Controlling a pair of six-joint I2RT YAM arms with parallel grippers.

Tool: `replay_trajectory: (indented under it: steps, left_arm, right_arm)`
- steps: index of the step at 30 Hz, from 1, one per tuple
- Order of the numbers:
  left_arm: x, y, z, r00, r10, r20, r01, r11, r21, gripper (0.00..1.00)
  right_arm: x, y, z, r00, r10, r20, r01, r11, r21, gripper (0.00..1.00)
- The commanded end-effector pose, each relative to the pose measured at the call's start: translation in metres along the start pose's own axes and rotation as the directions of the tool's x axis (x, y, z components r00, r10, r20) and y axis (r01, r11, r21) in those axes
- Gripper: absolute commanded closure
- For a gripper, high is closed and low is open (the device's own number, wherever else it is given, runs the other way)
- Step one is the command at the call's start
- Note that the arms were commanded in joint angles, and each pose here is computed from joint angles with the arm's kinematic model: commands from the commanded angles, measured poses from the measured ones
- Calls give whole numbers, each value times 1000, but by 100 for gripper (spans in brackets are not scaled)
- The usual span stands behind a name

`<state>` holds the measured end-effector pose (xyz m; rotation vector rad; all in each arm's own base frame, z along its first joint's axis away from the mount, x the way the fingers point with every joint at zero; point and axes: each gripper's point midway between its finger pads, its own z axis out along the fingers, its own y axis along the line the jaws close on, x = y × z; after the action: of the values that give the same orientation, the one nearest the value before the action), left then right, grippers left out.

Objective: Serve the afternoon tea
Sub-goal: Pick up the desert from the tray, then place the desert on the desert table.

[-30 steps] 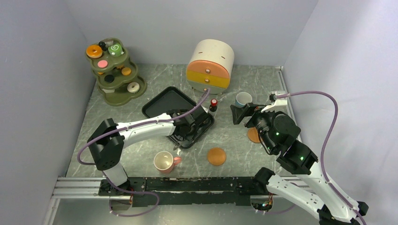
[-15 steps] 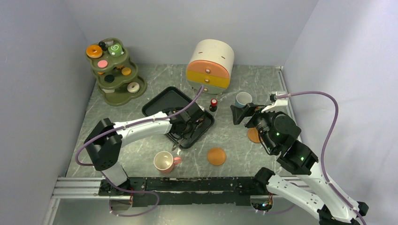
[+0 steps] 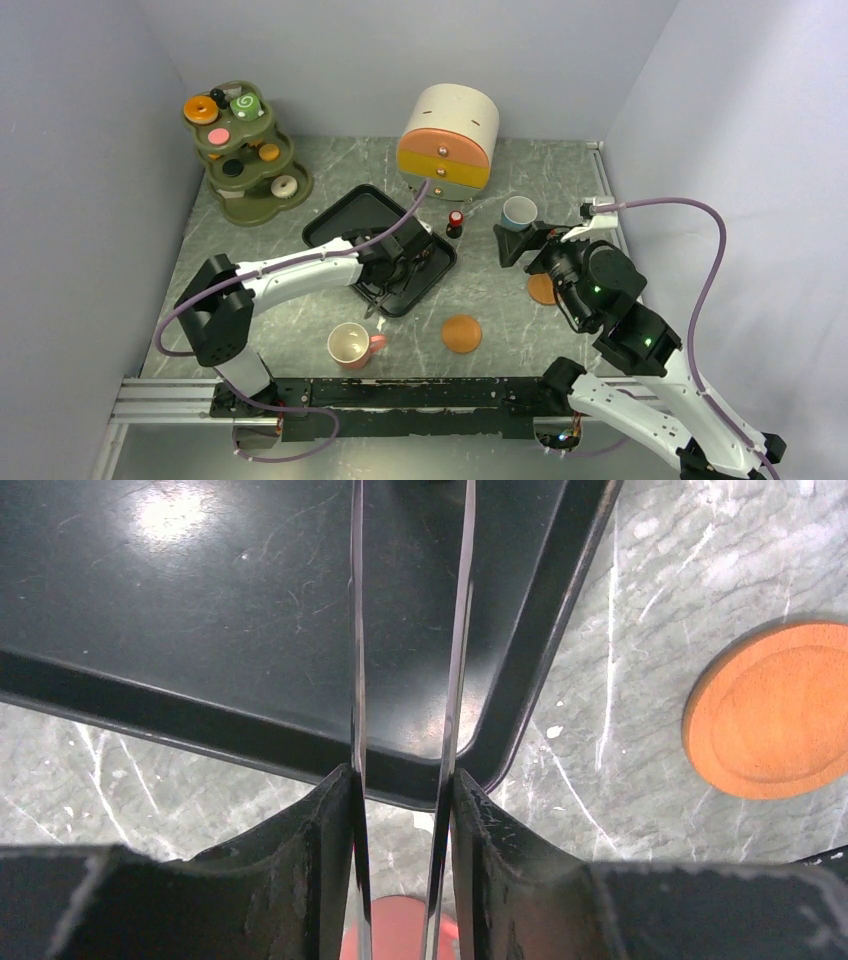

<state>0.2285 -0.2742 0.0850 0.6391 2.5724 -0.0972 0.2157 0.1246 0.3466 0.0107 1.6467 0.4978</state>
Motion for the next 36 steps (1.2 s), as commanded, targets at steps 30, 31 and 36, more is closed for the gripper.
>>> replay_trajectory:
  steps: [30, 31, 36]
  left_arm:
    - [-42, 216, -77, 881, -384, 276, 454, 849, -269, 61]
    - [-39, 225, -77, 872, -403, 279, 474, 836, -275, 61]
    - [-28, 253, -64, 848, -460, 265, 526, 795, -303, 62]
  right_arm:
    - [-6, 0, -15, 998, 52, 47, -49, 998, -51, 6]
    - [-7, 0, -15, 997, 57, 49, -54, 997, -54, 5]
    - [-8, 1, -17, 996, 66, 55, -63, 996, -59, 5]
